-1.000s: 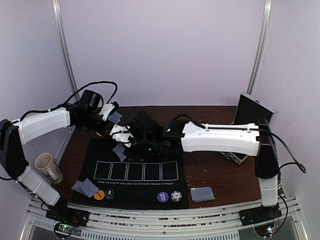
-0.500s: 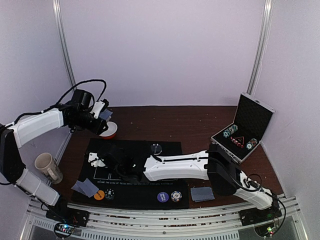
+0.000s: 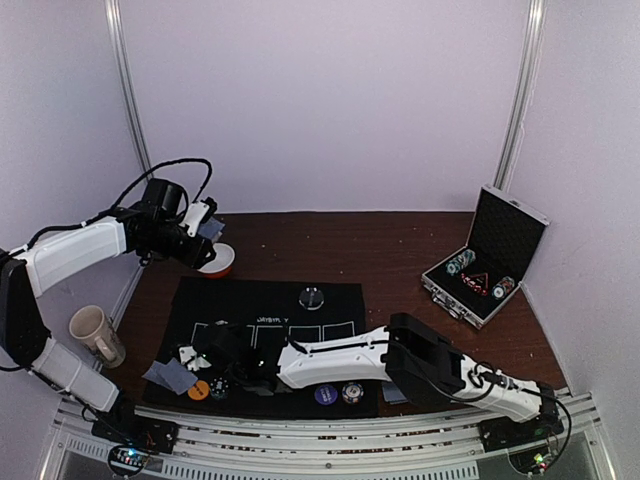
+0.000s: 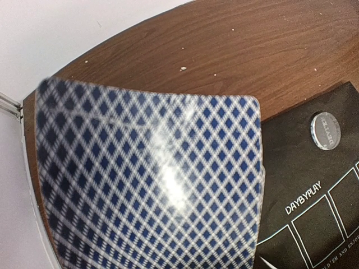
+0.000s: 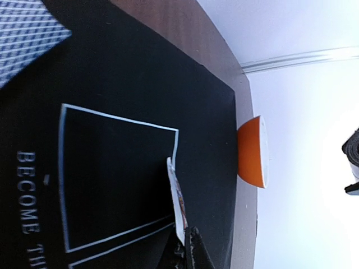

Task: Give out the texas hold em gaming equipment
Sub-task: Flop the poker card in the community card area.

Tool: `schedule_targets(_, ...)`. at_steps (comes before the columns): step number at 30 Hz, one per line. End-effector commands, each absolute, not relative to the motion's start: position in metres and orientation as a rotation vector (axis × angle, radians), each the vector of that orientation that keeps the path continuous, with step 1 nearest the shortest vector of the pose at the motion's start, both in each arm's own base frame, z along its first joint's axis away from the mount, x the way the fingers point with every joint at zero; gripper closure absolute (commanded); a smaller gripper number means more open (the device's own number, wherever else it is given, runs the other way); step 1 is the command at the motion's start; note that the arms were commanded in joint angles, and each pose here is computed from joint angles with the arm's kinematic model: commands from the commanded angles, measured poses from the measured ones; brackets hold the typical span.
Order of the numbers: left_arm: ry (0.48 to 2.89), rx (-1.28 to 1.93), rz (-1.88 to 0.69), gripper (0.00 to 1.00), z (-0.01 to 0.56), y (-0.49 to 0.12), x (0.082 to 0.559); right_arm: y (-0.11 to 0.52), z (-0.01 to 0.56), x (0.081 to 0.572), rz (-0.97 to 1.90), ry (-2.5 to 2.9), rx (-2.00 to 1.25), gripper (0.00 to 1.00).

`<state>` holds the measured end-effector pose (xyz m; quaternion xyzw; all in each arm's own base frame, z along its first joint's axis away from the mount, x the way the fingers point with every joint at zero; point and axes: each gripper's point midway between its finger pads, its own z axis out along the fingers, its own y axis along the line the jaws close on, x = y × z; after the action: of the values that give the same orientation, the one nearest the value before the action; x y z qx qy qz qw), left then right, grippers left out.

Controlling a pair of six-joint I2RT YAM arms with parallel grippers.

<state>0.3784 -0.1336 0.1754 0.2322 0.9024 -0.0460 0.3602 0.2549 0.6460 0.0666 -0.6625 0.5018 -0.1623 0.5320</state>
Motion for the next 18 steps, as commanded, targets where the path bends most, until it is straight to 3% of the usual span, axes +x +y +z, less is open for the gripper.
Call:
schedule_targets(1,2.255,0.569,-0.137,0.55,0.191,-0.135,0.386,0.655,0.054,0.227,-0.306,1.183,-1.682,1.0)
schedule_targets(11,2.245,0.575,-0.137,0.55,0.193,-0.135,0.384,0.672,0.072,0.219,0.049,1.406,-1.579,1.0)
schedule_targets(18,2.25,0.581,-0.146,0.55,0.191,-0.137,0.385,0.667,0.065,0.235,0.038,1.462,-1.538,1.0)
